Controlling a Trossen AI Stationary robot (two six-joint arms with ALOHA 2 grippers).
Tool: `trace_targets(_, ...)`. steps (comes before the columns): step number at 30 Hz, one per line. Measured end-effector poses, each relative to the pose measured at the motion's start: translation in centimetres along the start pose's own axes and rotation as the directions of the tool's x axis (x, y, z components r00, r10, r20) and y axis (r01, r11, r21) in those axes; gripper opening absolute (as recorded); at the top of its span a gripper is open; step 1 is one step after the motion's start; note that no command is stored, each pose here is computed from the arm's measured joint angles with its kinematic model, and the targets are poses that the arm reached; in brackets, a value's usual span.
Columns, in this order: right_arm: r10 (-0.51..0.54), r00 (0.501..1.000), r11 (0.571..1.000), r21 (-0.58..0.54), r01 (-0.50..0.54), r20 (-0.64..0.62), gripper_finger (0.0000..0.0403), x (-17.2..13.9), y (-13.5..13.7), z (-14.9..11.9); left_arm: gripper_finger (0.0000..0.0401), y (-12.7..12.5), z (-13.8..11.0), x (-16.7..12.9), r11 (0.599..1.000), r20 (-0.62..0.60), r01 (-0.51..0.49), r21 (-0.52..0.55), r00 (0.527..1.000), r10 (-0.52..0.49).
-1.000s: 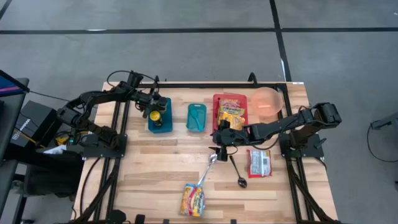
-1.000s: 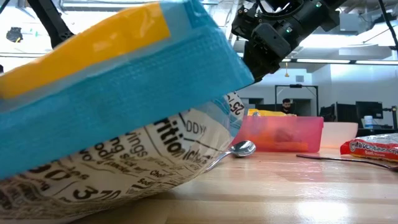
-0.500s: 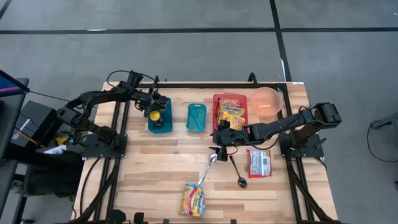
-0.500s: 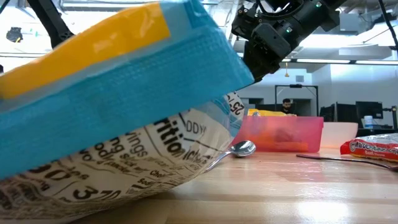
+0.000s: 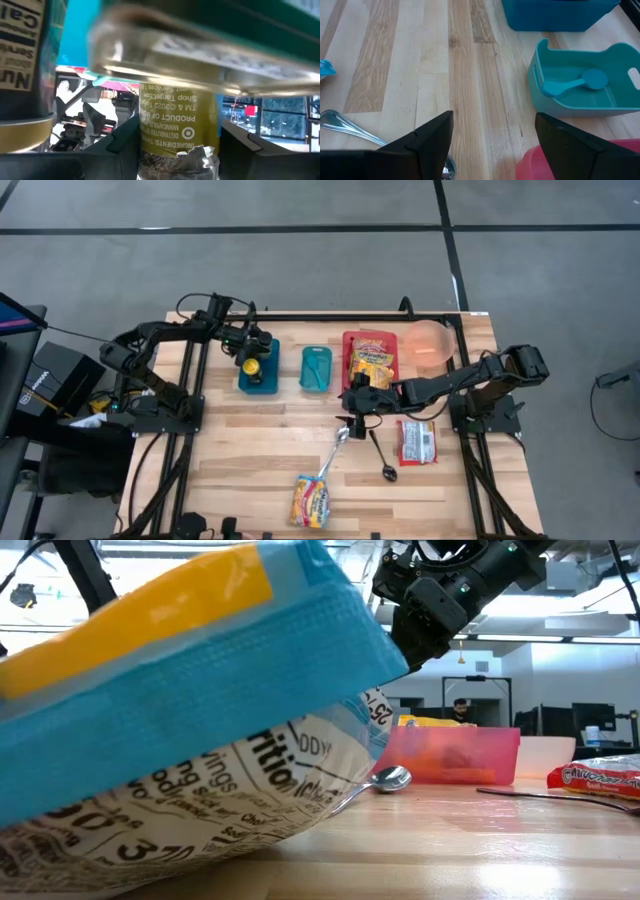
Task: Pick & Place Food Item
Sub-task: Put the black spice bottle into the blue bin
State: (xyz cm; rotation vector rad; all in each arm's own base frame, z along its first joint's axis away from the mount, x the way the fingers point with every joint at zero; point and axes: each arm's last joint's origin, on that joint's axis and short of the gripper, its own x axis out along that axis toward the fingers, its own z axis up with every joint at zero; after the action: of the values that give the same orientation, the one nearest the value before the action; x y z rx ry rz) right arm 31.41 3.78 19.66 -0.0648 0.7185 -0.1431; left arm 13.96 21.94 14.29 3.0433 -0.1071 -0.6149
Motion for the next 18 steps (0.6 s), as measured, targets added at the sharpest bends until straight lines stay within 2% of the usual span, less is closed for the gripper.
trace_targets(11,0.0,1.0,1.0,0.0,0.0,0.0,0.0276,0.0,0.0,0.0,0.0184,0.46,0.45,0.15,0.999,0.046,-0.014,-0.047,0.999,0.016)
trace_targets(18,0.0,1.0,1.0,0.0,0.0,0.0,0.0276,0.0,0.01,0.0,0.0189,0.46,0.44,0.17,0.999,0.049,-0.011,-0.035,0.999,0.013)
